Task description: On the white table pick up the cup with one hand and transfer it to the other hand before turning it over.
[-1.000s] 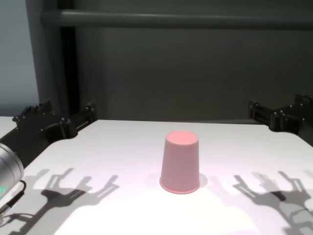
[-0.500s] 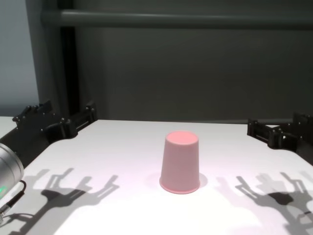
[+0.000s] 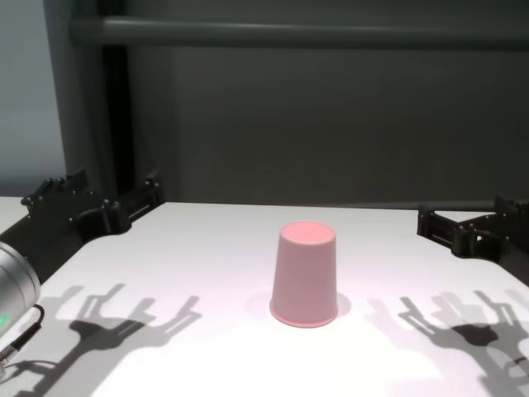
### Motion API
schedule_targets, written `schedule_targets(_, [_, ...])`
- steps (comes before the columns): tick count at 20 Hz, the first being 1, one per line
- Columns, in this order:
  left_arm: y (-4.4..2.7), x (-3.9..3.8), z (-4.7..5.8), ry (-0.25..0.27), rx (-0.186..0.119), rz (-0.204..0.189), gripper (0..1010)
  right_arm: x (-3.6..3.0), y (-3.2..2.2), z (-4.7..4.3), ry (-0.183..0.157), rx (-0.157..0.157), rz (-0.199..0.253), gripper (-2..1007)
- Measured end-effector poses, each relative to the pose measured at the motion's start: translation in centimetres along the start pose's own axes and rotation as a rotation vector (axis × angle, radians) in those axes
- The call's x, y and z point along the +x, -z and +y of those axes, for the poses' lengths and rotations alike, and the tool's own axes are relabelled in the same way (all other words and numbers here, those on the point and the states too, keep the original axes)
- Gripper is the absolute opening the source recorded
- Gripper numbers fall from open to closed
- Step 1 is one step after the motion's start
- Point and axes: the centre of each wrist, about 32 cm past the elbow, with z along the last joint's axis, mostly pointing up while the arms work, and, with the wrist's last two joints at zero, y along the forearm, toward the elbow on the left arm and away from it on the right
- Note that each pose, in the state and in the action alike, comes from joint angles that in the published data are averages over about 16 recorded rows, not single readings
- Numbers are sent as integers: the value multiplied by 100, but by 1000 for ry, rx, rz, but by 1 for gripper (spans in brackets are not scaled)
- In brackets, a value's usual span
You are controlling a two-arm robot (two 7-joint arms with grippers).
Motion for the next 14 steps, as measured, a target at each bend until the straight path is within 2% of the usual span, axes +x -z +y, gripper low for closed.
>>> schedule_targets(14, [0,0,0,0,0,0,1003,4,-13,2,-2,3,-1,1002])
